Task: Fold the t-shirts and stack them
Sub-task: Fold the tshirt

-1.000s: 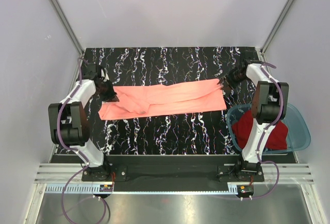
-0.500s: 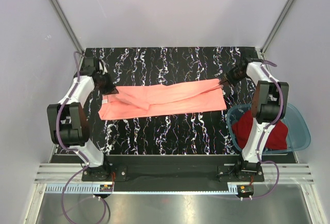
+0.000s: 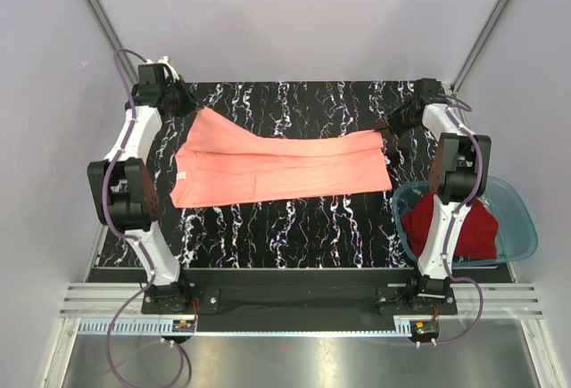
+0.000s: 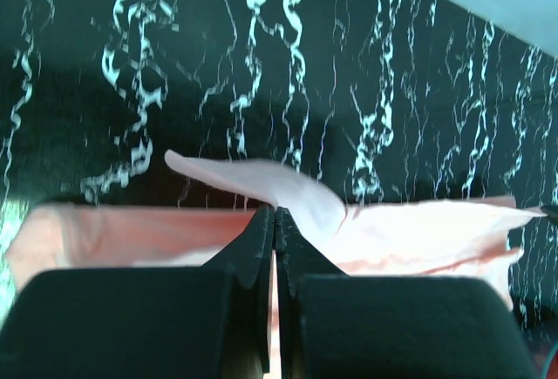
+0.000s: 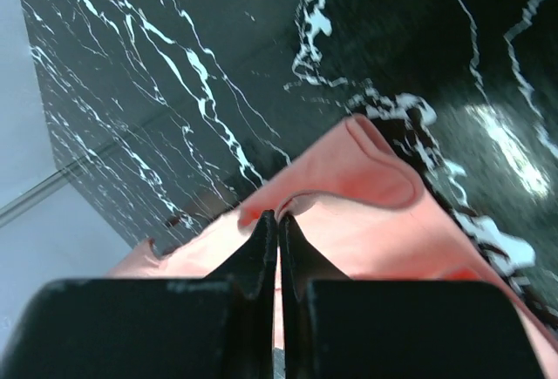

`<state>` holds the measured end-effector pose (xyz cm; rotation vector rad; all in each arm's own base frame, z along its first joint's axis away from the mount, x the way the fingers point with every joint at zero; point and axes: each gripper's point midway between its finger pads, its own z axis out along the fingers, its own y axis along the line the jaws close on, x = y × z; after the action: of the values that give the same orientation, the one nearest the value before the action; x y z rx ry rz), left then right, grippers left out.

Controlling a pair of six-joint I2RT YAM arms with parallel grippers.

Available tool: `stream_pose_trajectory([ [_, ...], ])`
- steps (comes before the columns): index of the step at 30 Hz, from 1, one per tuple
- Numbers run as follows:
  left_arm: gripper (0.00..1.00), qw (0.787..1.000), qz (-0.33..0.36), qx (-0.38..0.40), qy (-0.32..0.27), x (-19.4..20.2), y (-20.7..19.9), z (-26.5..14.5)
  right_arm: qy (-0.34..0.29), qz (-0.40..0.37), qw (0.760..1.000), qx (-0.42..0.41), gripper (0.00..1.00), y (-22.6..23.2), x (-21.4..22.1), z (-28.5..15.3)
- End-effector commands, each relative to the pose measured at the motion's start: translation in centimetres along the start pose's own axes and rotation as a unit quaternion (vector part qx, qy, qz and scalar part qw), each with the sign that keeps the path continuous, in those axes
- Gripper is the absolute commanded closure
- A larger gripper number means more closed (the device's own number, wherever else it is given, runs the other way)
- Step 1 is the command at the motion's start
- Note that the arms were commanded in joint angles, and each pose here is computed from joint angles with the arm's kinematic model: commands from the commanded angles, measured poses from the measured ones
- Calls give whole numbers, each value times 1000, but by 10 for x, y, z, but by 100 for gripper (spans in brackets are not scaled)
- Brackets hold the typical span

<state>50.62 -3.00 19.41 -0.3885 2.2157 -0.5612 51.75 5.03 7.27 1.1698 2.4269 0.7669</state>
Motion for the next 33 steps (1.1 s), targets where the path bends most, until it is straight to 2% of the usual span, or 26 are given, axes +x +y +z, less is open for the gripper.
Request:
stream_pose_trajectory([
  [1,100,998,5,33,-48,-36,-3,14,-8,-1,997,-71,100,35,-15,4],
  [14,100,989,-13,103,-109,-78,-1,53,-48,6,987,-154,100,69,-55,13],
  [25,100,983,-13,147,-111,-84,3,95,-37,9,980,-193,98,78,-71,30],
  [33,100,983,-13,147,-106,-86,5,94,-24,10,978,-208,99,87,-74,30],
])
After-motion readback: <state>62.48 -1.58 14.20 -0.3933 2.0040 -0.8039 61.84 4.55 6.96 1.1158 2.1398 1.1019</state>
